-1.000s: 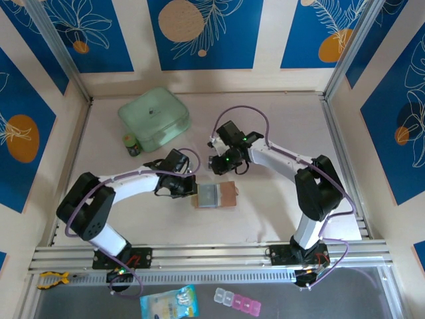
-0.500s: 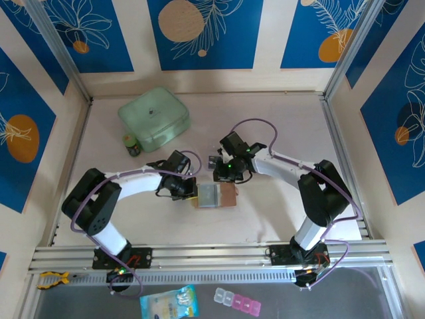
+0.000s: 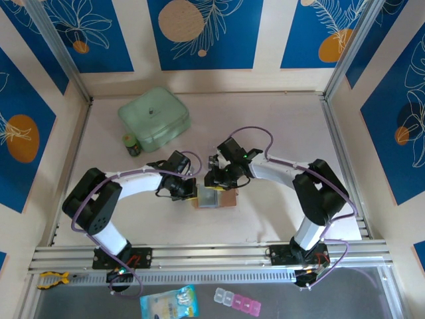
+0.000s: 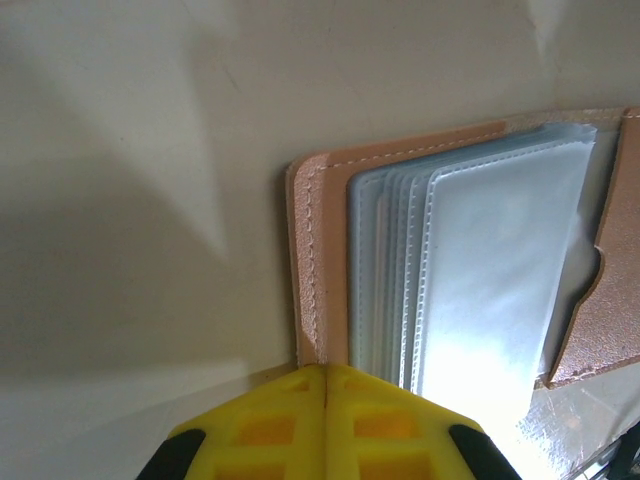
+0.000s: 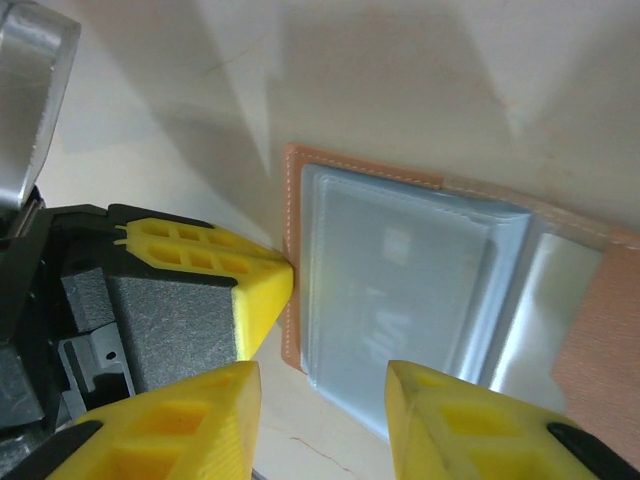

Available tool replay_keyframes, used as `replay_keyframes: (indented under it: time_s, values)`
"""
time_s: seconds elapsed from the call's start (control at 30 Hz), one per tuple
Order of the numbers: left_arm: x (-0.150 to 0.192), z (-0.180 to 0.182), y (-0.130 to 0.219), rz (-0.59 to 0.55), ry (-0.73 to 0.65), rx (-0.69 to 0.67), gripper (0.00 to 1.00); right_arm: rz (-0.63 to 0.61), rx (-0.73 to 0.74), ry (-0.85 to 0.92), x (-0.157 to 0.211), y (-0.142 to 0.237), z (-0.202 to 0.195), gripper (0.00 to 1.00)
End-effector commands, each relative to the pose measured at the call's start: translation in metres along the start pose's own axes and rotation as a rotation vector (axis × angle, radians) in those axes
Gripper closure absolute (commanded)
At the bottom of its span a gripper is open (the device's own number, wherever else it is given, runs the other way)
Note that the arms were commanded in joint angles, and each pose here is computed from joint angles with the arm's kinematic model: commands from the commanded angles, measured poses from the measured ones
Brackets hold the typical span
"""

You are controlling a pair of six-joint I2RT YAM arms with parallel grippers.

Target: Take the credit cards out of the card holder

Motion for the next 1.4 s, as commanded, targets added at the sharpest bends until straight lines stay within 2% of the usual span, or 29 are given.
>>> replay_keyframes:
  time_s: [0.0, 0.2, 0.73, 1.03, 1.37]
  values:
    - [0.000, 0.002, -0.001, 0.012, -0.010, -0.025, 1.00, 0.046, -0.046, -0.043, 0.008, -0.010, 0.001, 0.62]
    - [0.001, 0.002, -0.001, 0.014, -0.010, -0.028, 1.00, 0.078, -0.042, -0.068, 0.012, -0.018, -0.004, 0.67]
    - [0.000, 0.003, -0.001, 0.016, -0.002, -0.039, 1.00, 0.126, 0.000, -0.086, 0.017, -0.028, -0.014, 0.65]
    - [0.000, 0.004, -0.001, 0.017, -0.002, -0.048, 1.00, 0.106, 0.083, -0.073, 0.020, -0.019, -0.023, 0.65]
    - [-0.001, 0.002, -0.001, 0.013, -0.004, -0.042, 1.00, 0.093, 0.082, -0.065, 0.017, -0.014, -0.024, 0.65]
Point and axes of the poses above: each hand's point on the last joint's axis, 136 mm out from that joint toward the fingers, its own y axis back along the fingers, its own z axis along the line the jaws close on, x = y × z, the point moved 4 cm from there along y, back along the fingers, and after that the axes turned 11 degrees about y, right-handed, at the moved point
